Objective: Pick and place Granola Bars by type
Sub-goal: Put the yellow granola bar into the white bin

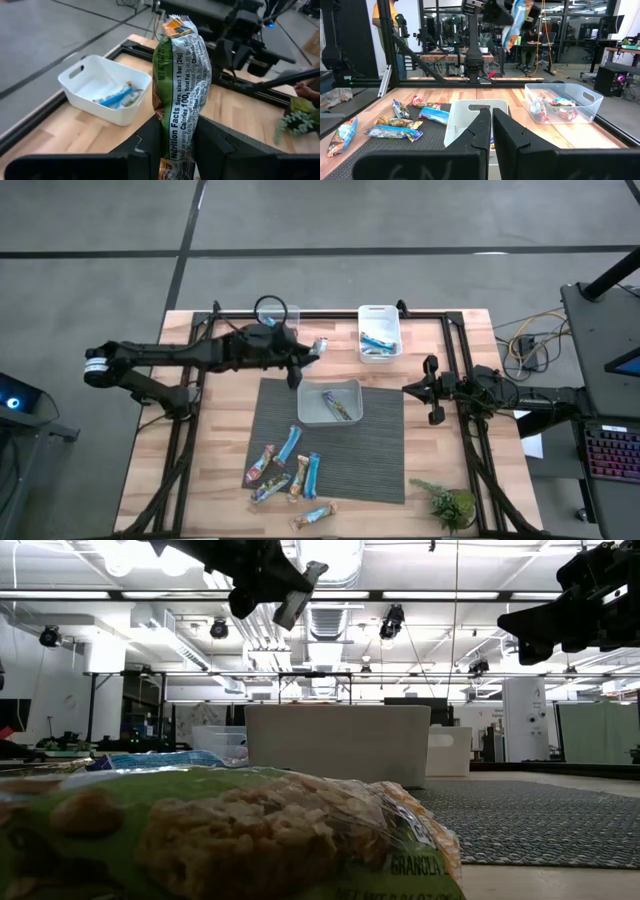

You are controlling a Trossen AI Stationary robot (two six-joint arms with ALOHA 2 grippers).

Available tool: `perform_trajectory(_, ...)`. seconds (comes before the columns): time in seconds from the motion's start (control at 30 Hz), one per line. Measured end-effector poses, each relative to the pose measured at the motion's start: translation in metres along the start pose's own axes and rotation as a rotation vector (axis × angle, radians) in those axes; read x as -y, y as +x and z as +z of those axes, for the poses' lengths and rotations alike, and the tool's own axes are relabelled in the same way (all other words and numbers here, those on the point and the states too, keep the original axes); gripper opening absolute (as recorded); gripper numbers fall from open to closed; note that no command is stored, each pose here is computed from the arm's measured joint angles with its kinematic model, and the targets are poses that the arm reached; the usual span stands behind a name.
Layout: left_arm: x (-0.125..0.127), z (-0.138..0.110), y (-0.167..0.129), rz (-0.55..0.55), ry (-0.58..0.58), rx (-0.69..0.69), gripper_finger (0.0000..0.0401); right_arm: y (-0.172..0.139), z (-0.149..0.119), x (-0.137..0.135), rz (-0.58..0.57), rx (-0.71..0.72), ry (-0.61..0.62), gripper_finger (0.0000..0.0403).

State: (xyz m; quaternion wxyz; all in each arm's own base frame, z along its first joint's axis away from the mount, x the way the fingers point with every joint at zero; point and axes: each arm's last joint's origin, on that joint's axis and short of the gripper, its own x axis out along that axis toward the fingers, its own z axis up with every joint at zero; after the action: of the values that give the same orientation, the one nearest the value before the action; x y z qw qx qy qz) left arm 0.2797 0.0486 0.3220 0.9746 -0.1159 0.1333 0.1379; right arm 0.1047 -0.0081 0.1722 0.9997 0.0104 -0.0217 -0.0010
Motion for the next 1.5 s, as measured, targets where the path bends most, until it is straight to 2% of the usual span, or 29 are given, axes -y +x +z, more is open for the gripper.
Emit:
perform_trajectory(0.17,-0.005,0.011,0.006,0.022,0.035,0.027,0.0078,0.0,0.0,0.0,0.0,0.0,0.0,0.0009)
perform_trajectory(0.6,-0.012,0.061,0.043,0.047,0.102,0.08,0.0078,0.0,0.0,0.0,0.0,0.0,0.0,0.0009)
perform_trajectory(1.1,-0.005,0.088,0.096,0.008,0.204,0.079,0.0078,0.0,0.0,0.0,0.0,-0.001,0.0,0.0009)
perform_trajectory(1.5,-0.019,0.096,0.137,0.045,0.323,0.077,0.0078,0.0,0.0,0.0,0.0,0.0,0.0,0.0009)
